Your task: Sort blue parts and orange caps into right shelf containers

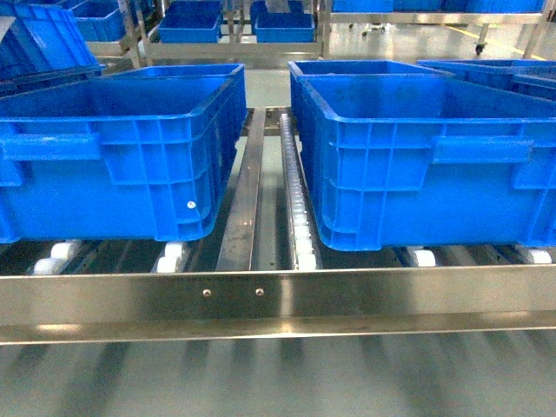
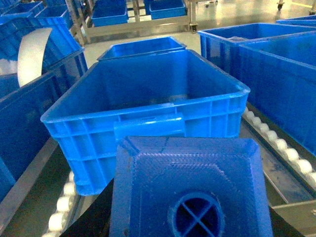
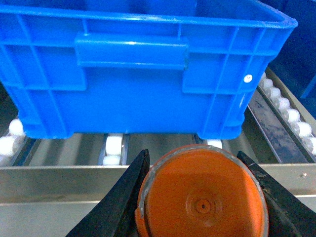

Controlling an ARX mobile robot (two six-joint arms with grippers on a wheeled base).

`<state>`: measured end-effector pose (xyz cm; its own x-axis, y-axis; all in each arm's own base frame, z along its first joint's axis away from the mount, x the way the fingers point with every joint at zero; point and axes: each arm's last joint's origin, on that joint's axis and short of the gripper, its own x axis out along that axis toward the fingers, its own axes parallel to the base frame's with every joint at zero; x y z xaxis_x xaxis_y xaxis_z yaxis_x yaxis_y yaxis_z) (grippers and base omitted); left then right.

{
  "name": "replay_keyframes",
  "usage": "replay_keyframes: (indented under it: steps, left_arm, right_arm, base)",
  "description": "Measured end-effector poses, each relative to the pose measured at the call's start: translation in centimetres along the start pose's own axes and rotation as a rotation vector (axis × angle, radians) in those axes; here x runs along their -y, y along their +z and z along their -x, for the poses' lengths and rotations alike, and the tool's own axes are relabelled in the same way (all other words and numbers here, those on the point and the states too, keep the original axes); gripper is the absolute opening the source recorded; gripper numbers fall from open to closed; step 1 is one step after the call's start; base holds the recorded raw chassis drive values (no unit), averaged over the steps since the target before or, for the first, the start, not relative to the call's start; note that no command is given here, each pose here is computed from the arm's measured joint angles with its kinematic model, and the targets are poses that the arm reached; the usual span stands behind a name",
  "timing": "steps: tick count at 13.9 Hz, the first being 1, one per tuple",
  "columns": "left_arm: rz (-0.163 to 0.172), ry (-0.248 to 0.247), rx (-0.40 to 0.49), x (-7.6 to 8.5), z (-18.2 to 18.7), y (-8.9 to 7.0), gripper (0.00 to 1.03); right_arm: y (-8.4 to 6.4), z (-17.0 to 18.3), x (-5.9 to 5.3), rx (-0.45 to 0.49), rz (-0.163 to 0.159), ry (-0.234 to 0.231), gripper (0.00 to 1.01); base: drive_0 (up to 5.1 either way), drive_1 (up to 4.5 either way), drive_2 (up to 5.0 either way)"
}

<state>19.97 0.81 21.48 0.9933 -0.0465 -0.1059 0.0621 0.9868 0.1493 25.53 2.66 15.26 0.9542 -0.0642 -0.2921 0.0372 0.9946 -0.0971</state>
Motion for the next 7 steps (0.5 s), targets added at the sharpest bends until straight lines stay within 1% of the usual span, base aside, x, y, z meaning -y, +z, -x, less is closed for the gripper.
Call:
replay_keyframes:
  steps: [2, 7]
  left_arm:
    - [0.000, 0.000, 0.000, 0.00, 0.00, 0.00, 0.44]
    - [0.000, 0.001, -0.004, 0.00, -0.04, -0.06, 0.44]
  right_arm:
    - [0.00, 0.00, 0.00, 0.000, 0.000, 0.000, 0.43]
    - [-0.01, -0.01, 0.00, -0.001, 0.000, 0.000, 0.43]
  base:
    - [0.1, 4.15, -3.9]
    - [0.0, 0.00, 0.0]
